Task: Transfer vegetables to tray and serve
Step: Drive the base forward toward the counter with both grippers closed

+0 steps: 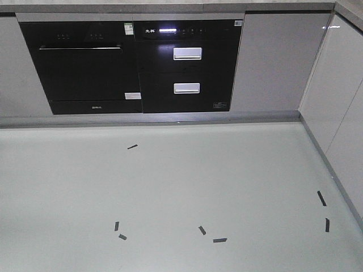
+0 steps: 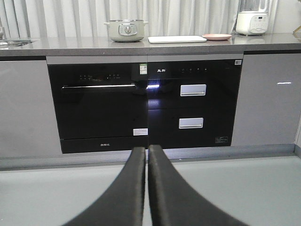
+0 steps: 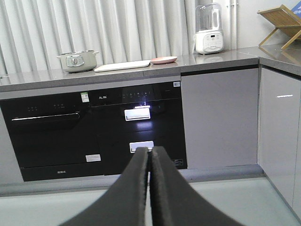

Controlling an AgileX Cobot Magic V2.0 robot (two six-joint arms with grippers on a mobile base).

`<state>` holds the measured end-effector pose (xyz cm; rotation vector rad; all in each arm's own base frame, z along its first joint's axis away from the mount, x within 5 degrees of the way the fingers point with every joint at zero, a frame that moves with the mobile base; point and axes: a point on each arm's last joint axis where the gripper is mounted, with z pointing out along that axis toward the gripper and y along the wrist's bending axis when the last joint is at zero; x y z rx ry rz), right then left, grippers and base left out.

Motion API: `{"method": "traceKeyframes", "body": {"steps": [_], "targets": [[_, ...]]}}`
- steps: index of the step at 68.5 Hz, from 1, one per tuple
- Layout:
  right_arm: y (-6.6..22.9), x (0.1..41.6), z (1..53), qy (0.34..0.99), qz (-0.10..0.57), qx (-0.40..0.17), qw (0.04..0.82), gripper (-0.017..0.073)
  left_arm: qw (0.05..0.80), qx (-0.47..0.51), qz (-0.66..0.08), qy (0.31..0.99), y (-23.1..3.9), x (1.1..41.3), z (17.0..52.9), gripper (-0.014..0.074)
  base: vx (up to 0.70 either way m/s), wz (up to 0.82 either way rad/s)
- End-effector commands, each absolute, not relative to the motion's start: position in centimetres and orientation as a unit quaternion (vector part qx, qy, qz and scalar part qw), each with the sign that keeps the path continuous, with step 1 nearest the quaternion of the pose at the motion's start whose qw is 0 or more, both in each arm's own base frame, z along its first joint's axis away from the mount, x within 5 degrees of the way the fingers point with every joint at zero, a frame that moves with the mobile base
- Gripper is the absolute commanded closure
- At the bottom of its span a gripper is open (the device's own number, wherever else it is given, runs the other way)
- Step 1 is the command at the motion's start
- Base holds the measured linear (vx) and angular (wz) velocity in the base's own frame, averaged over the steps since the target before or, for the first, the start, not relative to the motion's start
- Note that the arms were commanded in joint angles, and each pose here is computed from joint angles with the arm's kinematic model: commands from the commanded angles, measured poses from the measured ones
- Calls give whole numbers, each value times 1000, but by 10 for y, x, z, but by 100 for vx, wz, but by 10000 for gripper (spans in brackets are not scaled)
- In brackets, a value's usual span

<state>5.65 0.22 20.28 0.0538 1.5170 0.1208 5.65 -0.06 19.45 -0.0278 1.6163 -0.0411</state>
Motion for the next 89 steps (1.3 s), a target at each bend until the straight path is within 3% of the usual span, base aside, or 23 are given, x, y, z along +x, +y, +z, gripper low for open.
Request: {"method": "traceKeyframes", "body": {"steps": [1,89], "targets": [[3,56,205,663,51,17,747,561,712,-14,-19,701,0,57,193,599,0,0],[3,56,205,663,51,17,747,561,712,-14,-19,701,0,57,193,599,1,1]]}}
